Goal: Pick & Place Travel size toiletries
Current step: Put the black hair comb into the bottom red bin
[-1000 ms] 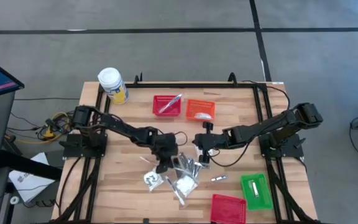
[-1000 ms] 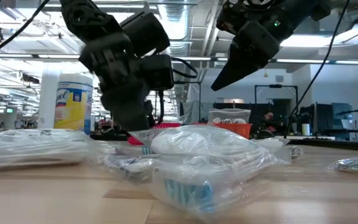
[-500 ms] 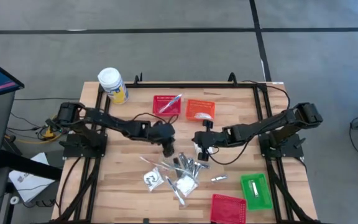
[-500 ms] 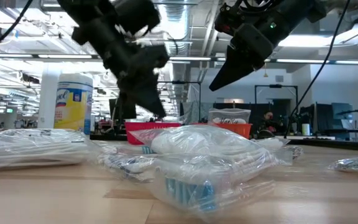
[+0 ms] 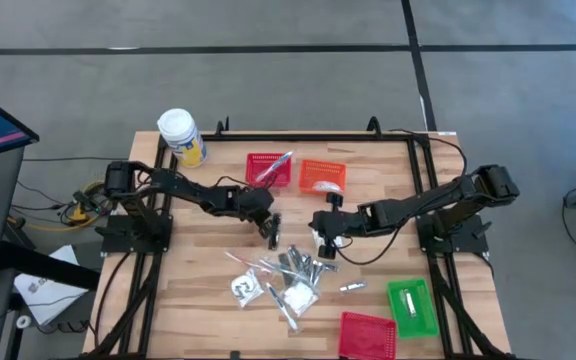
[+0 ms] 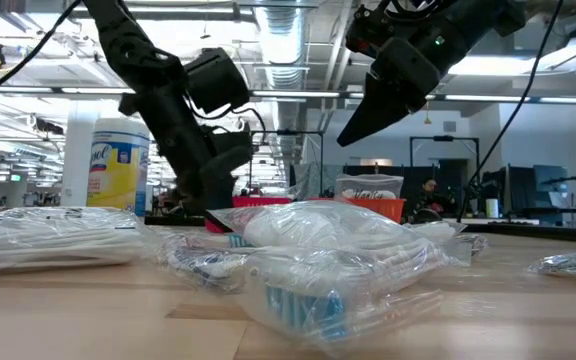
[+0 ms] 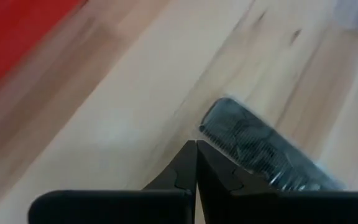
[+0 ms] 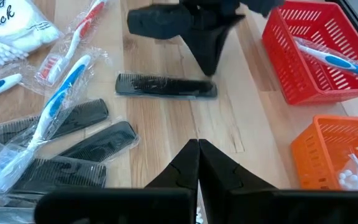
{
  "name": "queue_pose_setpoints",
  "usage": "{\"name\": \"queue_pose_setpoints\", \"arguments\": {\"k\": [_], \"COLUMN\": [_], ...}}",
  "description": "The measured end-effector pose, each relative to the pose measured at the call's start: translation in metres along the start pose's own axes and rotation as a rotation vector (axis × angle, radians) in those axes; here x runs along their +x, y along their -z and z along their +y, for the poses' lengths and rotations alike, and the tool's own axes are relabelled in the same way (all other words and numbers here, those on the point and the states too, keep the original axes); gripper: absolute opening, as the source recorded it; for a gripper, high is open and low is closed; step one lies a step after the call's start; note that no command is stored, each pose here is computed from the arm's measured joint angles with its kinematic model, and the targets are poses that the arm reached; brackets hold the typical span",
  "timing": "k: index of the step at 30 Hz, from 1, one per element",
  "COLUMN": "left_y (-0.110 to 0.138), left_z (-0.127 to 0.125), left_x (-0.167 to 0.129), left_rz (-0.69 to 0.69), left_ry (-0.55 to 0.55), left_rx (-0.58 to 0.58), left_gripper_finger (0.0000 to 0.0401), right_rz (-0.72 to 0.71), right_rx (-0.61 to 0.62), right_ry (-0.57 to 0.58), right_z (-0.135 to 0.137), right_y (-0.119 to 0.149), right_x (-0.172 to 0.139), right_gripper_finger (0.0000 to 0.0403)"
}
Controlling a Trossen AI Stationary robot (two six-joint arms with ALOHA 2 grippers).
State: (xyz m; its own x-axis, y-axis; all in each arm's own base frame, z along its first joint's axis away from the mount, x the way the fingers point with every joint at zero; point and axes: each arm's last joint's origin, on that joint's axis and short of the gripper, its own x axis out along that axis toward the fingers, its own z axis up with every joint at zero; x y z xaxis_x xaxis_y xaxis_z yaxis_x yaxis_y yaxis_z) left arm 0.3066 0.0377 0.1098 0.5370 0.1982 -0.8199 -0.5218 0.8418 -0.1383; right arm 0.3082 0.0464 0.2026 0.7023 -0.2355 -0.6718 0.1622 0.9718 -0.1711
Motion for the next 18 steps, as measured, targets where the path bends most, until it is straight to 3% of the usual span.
{"name": "queue_pose_setpoints", "arguments": {"k": [5, 12, 18], "left_y": [-0.004, 0.001, -0.003], "left_z": [-0.008, -0.034, -0.041], "left_x": [0.010, 0.005, 0.002], "left_rz": [-0.063, -0.094, -0.168], "left_ry": [0.111, 0.304, 0.324], "left_rx": [0.079, 0.300, 0.329], "left_gripper_finger": [0.0001, 0.0001, 0.0001], "right_rz": [0.000, 0.013, 0.043], "right_rx": [0.000, -0.005, -0.017], "right_ry": [0.000, -0.010, -0.025], "right_z": [0.000, 0.000, 0.000], "right_y": [0.000, 0.001, 0.004], "right_x": [0.000, 0.000, 0.000], "right_gripper_finger": [0.0001, 0.0001, 0.0001]}}
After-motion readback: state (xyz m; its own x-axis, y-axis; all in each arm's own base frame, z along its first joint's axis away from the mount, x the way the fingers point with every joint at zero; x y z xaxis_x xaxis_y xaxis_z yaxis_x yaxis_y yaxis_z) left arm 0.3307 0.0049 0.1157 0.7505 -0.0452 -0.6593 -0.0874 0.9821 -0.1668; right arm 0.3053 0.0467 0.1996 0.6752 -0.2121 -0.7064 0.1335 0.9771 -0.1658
